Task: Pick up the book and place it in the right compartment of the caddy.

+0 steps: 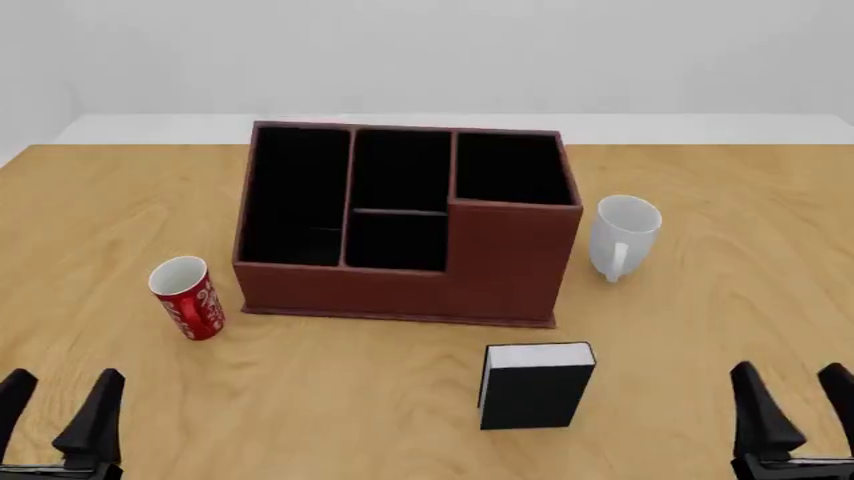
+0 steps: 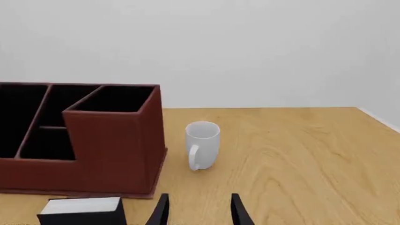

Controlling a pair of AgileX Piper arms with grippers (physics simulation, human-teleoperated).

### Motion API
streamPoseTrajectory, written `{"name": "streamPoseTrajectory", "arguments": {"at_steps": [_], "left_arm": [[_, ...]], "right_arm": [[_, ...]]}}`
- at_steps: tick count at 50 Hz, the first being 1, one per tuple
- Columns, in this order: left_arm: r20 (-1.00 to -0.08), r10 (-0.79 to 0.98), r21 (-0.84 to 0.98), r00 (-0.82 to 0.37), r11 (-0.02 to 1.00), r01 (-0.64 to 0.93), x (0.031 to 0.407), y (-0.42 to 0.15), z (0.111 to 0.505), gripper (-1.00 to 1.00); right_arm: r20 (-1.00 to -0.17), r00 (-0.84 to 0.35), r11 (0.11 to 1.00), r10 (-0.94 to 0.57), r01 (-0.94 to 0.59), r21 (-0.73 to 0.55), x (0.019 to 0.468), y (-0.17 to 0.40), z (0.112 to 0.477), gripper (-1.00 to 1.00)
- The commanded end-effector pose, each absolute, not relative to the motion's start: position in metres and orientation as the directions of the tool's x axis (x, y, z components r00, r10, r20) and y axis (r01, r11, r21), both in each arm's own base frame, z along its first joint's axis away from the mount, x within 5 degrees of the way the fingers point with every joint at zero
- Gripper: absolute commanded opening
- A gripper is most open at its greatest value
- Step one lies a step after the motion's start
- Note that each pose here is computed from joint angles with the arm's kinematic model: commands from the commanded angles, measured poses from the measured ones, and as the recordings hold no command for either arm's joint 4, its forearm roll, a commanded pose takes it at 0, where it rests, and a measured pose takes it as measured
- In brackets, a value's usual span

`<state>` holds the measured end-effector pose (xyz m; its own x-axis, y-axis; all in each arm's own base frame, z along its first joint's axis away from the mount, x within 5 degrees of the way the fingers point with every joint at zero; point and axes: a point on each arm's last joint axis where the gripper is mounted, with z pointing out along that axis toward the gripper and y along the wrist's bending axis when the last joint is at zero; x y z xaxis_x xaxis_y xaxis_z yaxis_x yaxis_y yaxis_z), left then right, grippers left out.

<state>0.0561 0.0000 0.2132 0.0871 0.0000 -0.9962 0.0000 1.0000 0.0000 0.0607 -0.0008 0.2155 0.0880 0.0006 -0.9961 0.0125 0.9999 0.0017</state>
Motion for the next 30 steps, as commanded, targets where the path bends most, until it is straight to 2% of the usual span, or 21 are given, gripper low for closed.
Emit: {"name": "streamPoseTrajectory", "arguments": {"at_steps": [1,8,17,21,30], "left_arm": [[-0.996,0.000,0.000,0.087,1.000,0.000,0.056,0.000,0.213,1.00],[-0.996,0.000,0.000,0.087,1.000,0.000,0.056,0.000,0.213,1.00],[-0.996,0.000,0.000,0.087,1.000,0.000,0.056,0.000,0.213,1.00],[-0.996,0.000,0.000,0.087,1.000,0.000,0.056,0.000,0.213,1.00],[-0.996,0.000,0.000,0.087,1.000,0.000,0.056,0.000,0.213,1.00]], "right_arm": [[-0.997,0.083,1.000,-0.005,-0.002,-0.005,0.056,0.000,0.214,1.00],[-0.997,0.055,0.999,-0.048,-0.015,-0.049,0.062,0.001,0.224,1.00],[-0.976,-0.017,0.971,-0.218,-0.102,-0.215,0.092,0.009,0.250,1.00],[-0.947,-0.057,0.940,-0.317,-0.148,-0.306,0.110,0.014,0.246,1.00],[-0.871,-0.047,0.839,-0.490,-0.296,-0.456,0.132,0.033,0.263,1.00]]}}
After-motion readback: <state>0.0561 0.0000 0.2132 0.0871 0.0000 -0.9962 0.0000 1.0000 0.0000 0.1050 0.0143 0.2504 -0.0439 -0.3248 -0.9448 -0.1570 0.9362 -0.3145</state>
